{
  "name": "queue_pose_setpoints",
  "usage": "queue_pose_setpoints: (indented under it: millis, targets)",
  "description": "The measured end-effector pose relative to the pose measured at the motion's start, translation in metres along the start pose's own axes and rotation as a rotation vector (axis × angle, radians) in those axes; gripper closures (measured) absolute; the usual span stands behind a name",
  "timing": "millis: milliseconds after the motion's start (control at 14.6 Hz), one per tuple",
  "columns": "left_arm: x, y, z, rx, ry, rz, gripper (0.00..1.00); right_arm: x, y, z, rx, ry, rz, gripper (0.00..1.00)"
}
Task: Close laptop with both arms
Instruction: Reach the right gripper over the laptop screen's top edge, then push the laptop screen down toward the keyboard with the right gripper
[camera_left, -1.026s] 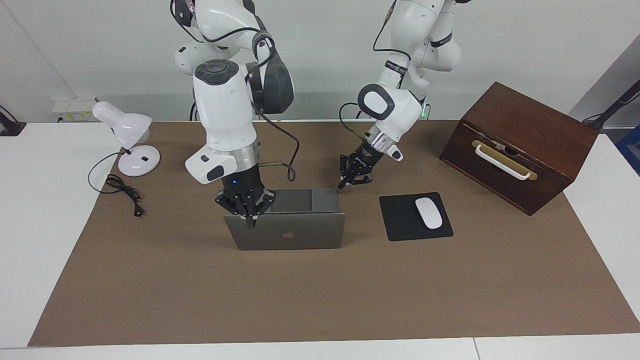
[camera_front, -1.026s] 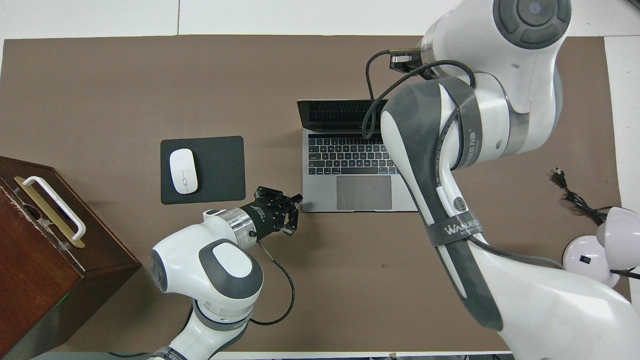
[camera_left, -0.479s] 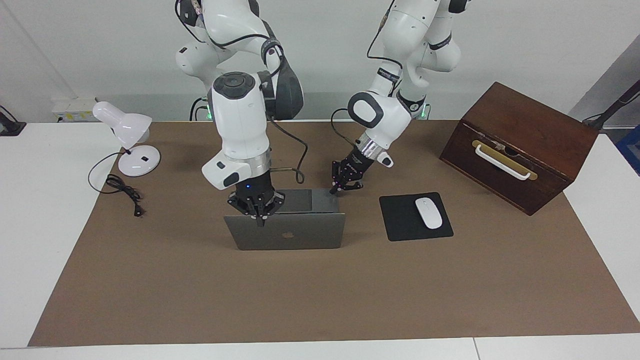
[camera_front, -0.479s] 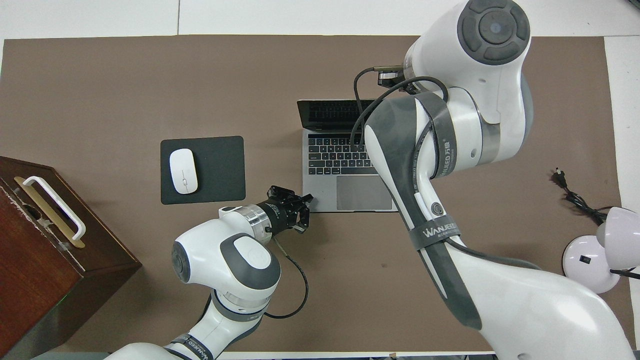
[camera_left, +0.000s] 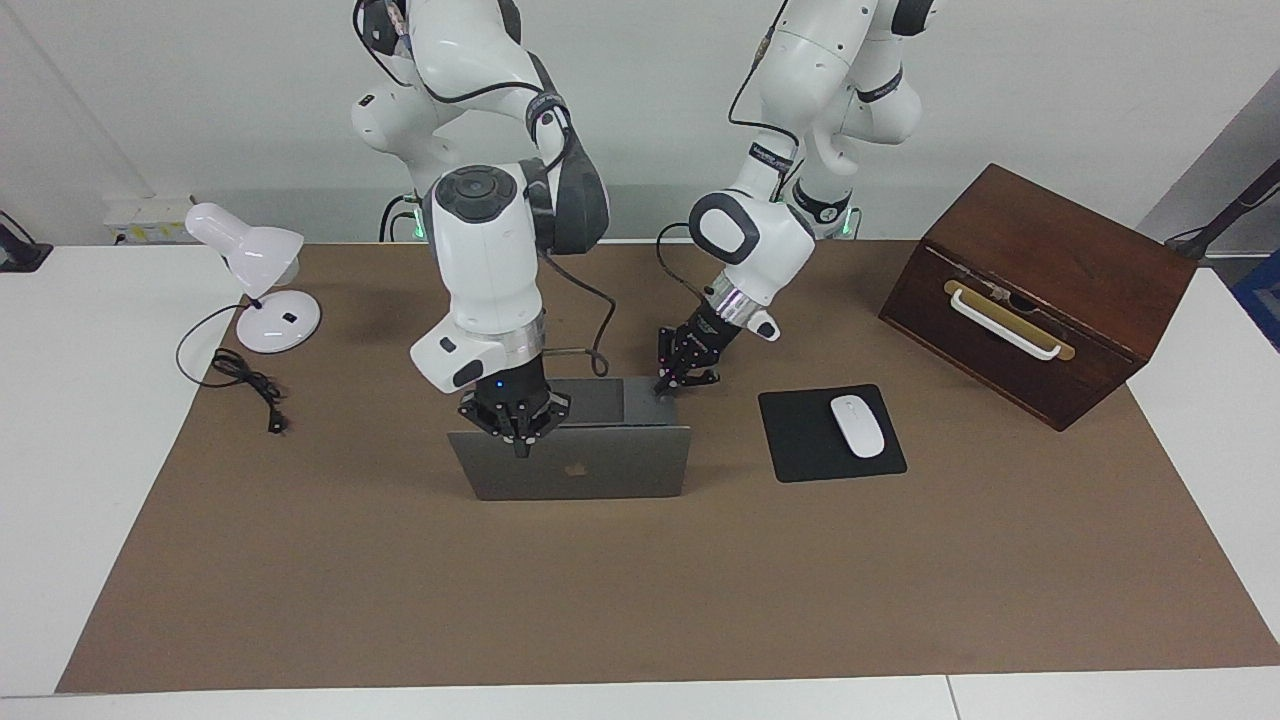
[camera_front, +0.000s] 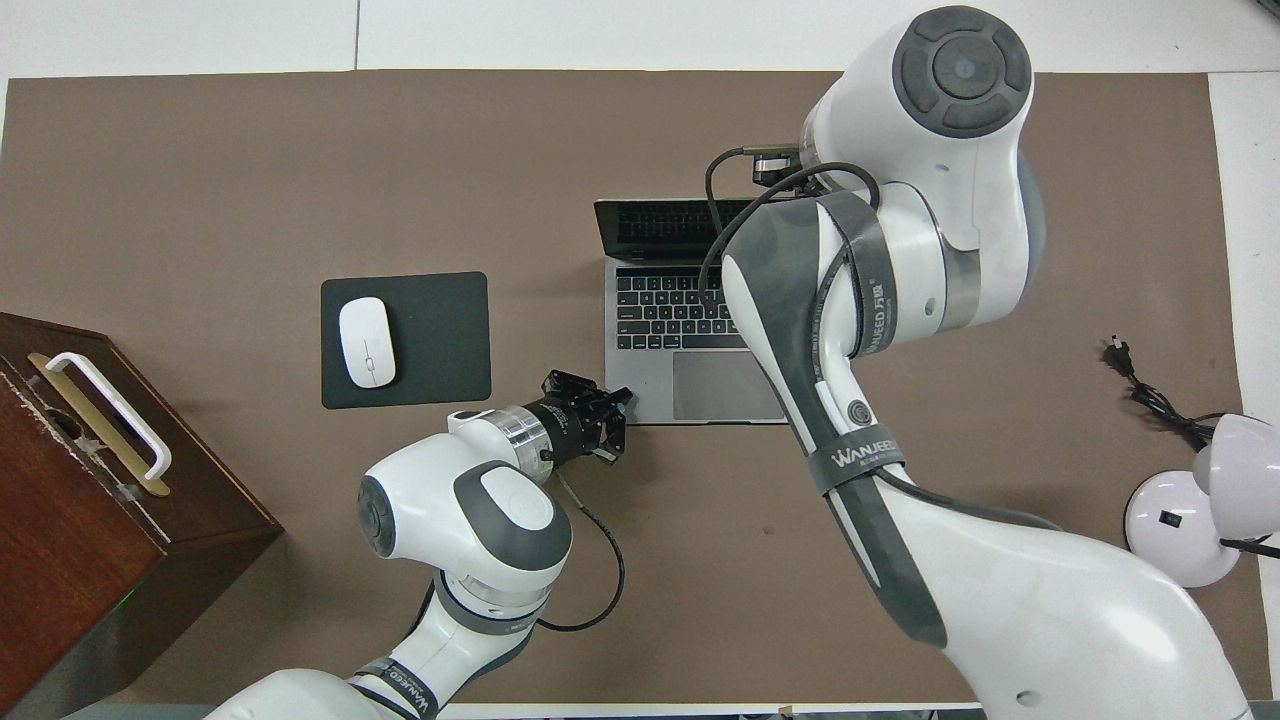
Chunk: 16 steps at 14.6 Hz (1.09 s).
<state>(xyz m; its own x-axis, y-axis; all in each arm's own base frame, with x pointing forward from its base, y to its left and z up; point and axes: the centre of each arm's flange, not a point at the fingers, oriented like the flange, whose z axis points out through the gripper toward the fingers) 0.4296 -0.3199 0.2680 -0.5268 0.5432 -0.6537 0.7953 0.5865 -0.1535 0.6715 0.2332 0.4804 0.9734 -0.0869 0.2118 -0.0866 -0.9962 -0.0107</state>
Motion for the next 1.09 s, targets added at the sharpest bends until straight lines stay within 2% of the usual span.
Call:
queue_pose_setpoints:
  millis: [684,1094]
  targets:
    - [0.0,0.0,0.0,-0.001,0.001,0.0,0.99,-0.003,-0.003,0.002,0.004,-0.01,-0.002,0.99]
    - [0.0,0.0,0.0,0.0,0.001,-0.001,0.99,-0.015,-0.003,0.013,0.027,-0.118,0.019,0.99]
